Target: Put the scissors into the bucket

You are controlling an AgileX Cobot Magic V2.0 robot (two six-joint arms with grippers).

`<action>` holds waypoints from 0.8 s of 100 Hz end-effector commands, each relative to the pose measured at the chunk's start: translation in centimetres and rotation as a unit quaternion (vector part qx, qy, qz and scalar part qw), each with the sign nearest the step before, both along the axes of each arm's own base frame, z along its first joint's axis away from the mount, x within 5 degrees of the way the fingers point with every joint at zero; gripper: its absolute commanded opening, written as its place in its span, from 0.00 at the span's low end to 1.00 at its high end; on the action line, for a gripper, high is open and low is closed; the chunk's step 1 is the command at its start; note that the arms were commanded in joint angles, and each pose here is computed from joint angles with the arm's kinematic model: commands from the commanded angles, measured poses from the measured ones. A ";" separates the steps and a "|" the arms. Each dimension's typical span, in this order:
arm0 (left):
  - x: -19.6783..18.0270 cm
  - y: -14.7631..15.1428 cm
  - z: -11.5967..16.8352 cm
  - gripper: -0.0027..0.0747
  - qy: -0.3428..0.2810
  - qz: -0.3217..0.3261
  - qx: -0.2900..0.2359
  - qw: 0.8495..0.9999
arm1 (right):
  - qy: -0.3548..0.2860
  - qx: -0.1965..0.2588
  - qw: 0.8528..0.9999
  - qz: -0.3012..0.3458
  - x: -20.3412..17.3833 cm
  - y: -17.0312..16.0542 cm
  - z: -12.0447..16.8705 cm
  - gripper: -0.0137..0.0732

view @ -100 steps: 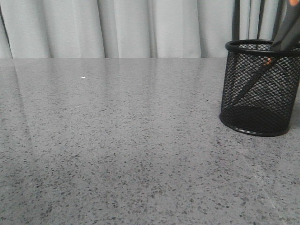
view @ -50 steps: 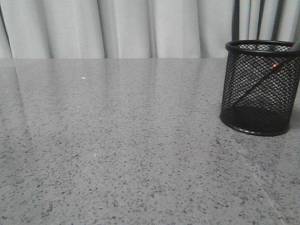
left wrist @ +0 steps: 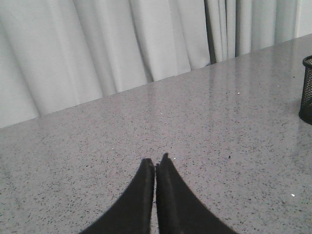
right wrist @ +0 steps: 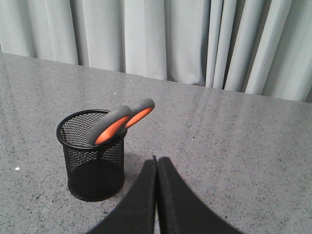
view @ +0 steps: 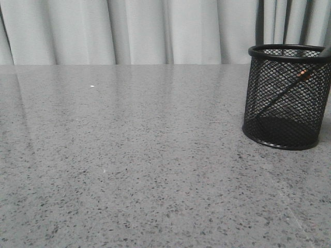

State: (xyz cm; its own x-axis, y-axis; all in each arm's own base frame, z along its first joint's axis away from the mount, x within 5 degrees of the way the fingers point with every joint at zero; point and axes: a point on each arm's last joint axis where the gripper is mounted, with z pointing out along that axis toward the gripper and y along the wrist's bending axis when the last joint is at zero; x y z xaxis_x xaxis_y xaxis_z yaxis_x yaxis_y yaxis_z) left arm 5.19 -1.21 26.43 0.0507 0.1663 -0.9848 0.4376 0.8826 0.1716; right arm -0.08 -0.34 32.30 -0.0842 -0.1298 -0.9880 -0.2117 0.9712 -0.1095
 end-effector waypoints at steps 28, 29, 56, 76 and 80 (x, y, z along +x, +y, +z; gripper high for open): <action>-0.2 -0.3 1.2 0.01 -0.031 -0.019 -0.012 0.999 | -0.059 0.000 0.998 -0.005 0.0 -0.1 1.5 0.10; -0.2 -0.3 1.2 0.01 -0.031 -0.019 -0.012 0.999 | -0.059 0.000 0.998 -0.005 0.0 -0.1 1.5 0.10; -0.2 -0.3 1.1 0.01 -0.030 -0.019 -0.011 0.999 | -0.059 0.000 0.998 -0.005 0.0 -0.1 1.5 0.10; 0.3 -0.4 -0.8 0.01 -0.033 -0.005 0.041 0.999 | -0.059 0.000 0.998 -0.005 0.0 -0.1 1.5 0.10; 0.3 -0.3 -1.0 0.01 -0.038 0.003 0.055 0.998 | -0.059 0.000 0.998 -0.005 0.0 -0.1 1.5 0.10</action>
State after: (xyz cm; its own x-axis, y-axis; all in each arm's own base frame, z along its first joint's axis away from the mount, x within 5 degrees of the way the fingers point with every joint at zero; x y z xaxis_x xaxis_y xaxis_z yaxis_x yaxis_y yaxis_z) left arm 5.54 -1.34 24.86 0.0572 0.2474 -0.9672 0.4203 0.8728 0.2481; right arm -0.15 -0.35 32.47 -0.0571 -0.1259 -0.9904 -0.2098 0.9714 -0.1114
